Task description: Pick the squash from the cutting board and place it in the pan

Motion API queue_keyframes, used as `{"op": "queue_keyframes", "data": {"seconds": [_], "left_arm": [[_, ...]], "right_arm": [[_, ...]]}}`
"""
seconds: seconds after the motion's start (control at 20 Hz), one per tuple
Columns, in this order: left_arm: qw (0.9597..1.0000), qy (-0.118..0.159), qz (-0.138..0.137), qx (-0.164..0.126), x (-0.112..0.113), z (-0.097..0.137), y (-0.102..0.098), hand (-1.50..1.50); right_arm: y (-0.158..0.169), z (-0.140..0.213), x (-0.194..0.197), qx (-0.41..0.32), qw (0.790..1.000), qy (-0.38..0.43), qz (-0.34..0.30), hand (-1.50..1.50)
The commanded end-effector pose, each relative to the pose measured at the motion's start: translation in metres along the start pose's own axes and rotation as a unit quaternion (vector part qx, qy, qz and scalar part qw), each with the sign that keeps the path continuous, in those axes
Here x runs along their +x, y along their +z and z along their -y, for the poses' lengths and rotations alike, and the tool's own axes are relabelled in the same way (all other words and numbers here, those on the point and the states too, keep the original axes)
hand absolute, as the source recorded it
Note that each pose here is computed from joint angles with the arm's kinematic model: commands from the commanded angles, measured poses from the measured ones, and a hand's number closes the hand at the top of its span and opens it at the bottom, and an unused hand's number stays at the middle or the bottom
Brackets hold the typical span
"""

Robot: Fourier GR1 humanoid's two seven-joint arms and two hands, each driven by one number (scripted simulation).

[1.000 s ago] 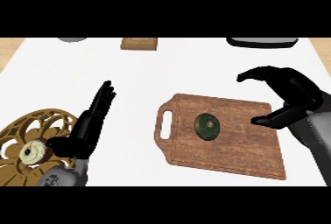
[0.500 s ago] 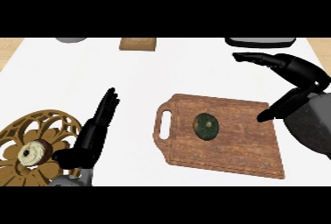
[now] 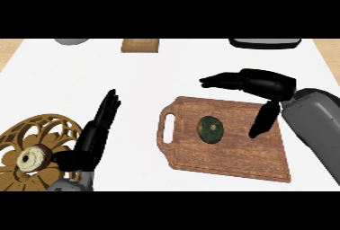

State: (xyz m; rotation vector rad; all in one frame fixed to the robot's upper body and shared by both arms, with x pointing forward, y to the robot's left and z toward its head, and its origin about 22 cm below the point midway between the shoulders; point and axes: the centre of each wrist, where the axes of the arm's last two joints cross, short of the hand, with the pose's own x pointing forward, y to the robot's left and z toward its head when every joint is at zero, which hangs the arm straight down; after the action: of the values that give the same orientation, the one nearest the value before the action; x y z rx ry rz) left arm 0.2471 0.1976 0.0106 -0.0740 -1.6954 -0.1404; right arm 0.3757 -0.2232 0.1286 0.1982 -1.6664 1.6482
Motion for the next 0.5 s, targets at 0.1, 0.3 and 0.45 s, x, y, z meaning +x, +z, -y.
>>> {"op": "queue_keyframes", "data": {"seconds": [0.1, 0.3, 0.45], "left_arm": [[1.0000, -0.006, -0.004, 0.004, -0.001, -0.020, -0.006, 0.00], [1.0000, -0.005, 0.001, 0.008, -0.003, -0.016, 0.006, 0.00], [1.0000, -0.001, -0.002, 0.009, -0.012, 0.005, -0.003, 0.00]], "right_arm": [[-0.023, -0.020, 0.012, 0.104, 0.991, 0.085, -0.010, -1.50], [-0.029, -0.063, -0.001, 0.115, 0.986, 0.118, -0.035, -1.50], [-0.054, -0.051, 0.001, 0.127, 0.984, 0.115, -0.053, -1.50]]}}
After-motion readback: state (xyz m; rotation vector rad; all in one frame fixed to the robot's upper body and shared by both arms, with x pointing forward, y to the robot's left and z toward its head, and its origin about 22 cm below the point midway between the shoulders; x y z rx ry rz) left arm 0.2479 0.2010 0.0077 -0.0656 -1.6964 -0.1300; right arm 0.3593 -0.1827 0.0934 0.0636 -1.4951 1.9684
